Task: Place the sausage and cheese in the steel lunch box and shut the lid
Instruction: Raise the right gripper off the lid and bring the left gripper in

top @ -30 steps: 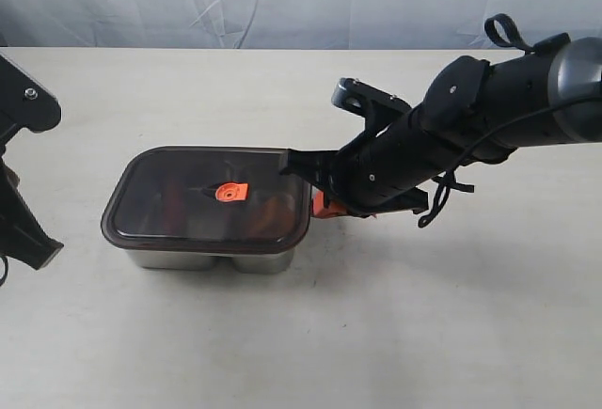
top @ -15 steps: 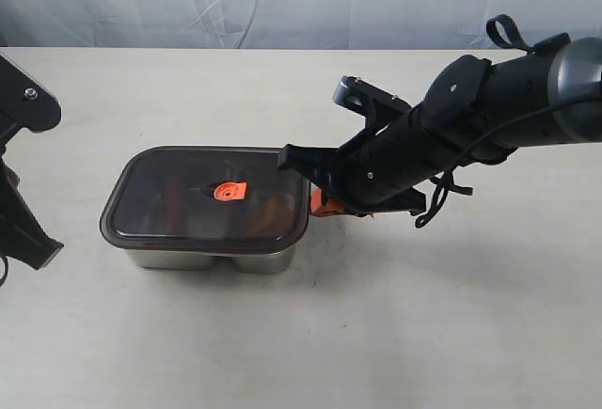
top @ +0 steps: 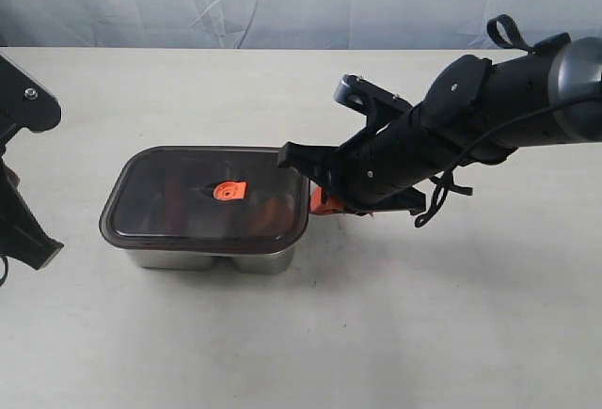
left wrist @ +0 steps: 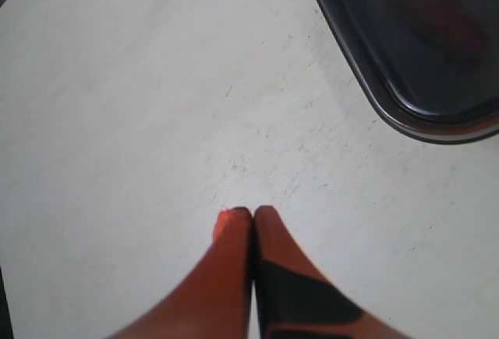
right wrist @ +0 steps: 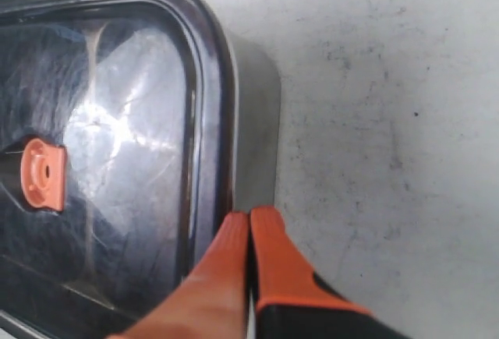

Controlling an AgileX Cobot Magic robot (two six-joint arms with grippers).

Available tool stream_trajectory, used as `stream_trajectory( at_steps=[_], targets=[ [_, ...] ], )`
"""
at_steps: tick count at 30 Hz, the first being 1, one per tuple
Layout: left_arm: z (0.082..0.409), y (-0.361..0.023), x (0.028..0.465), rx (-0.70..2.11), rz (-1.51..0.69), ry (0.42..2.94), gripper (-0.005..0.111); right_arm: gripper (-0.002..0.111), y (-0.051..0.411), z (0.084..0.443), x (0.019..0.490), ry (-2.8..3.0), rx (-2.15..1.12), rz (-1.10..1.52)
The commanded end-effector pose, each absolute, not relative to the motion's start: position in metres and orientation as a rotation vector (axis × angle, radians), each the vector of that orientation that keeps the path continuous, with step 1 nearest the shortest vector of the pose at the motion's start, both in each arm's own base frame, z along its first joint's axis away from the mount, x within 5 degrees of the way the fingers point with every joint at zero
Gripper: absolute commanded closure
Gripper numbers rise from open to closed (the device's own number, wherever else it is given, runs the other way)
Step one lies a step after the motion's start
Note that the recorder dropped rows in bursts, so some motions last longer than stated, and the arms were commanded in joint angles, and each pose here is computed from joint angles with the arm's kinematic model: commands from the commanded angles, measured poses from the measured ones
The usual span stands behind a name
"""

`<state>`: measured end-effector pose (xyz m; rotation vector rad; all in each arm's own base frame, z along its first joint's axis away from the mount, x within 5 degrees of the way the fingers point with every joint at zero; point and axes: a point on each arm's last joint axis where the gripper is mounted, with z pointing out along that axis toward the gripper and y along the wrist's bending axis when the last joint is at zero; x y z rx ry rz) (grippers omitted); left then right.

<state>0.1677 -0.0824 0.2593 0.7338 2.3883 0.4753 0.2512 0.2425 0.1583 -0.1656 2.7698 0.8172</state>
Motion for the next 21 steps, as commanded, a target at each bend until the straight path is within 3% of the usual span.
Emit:
stream_trajectory(
  at_steps=[1,9,14,21],
  targets=[
    [0.261,-0.082,0.167,0.705,0.450,2.397,0.106,0.109,0.243,0.159,0.252,2.765,-0.193,0.813],
    [0.266,-0.079,0.176,0.581,0.316,2.422,0.106,0.109,0.224,0.177,0.267,2.649,-0.240,0.724],
    [0.269,-0.083,0.188,0.531,0.040,2.445,0.106,0.109,0.207,0.208,0.274,2.544,-0.170,0.746],
    [0.244,-0.095,0.222,0.522,-0.246,2.577,0.106,0.109,0.212,0.225,0.269,2.514,-0.162,0.820]
  ],
)
